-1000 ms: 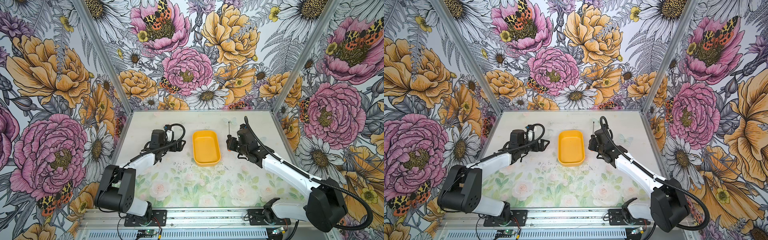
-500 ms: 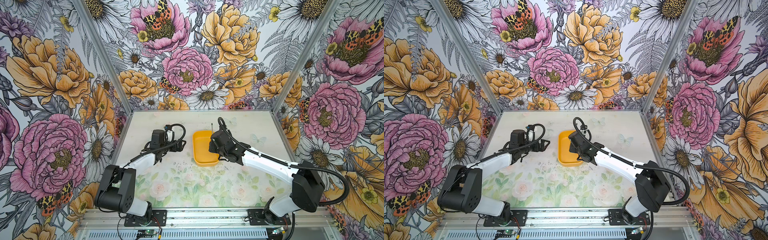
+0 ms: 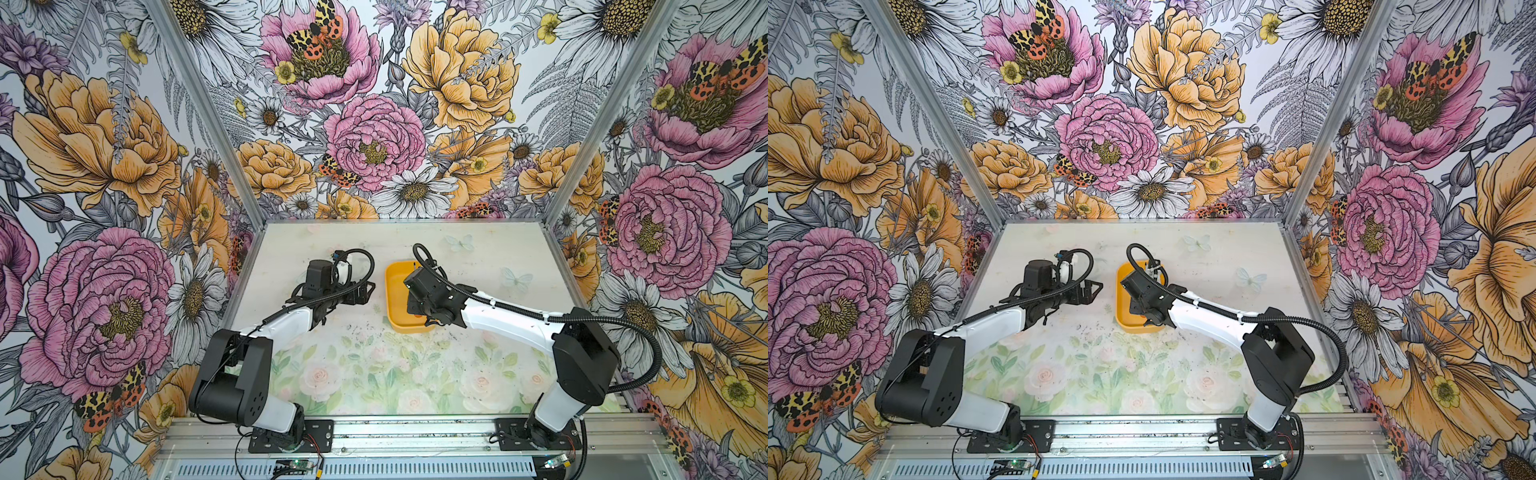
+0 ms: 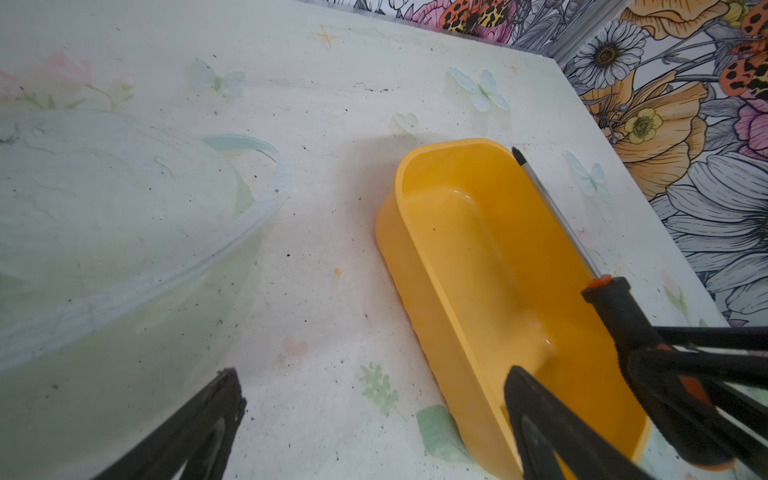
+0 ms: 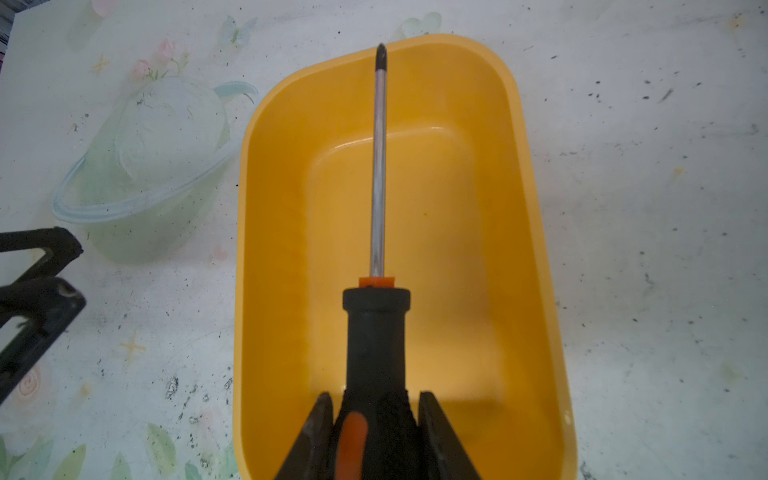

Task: Put the screwdriver in the bin
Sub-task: 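Lower the held screwdriver into the yellow bin with the right gripper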

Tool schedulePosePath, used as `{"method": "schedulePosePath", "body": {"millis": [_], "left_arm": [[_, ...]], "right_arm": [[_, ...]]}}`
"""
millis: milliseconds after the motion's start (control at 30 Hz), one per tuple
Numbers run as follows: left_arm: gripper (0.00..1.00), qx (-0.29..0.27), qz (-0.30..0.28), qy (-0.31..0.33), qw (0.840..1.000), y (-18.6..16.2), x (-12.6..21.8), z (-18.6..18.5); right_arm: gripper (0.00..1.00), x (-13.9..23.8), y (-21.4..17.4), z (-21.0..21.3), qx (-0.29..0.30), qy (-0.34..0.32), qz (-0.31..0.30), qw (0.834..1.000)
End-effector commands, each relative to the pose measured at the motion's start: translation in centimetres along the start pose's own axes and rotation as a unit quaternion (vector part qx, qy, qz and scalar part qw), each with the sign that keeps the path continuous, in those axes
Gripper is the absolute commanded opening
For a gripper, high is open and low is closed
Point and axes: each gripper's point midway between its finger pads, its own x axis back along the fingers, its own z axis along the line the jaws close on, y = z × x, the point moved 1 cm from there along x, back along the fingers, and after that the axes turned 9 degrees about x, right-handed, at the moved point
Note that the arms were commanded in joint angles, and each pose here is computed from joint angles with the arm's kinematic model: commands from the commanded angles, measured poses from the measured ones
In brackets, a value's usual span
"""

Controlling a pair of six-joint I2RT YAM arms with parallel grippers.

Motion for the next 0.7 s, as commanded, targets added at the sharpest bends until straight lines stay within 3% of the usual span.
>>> {"method": "schedulePosePath", "body": {"millis": [0, 667], "left_arm": [[0.99, -0.012, -0.009, 0.004, 1.0, 0.9, -0.4, -0.4], [0.99, -0.015, -0.005, 0.009, 1.0, 0.5, -0.5, -0.2]], "right_arm": [[0.0, -0.4, 0.5, 0.3, -0.002, -0.01, 0.005, 1.0], [0.0, -2.8, -0.4, 0.2, -0.001, -0.018, 0.044, 0.999]]}}
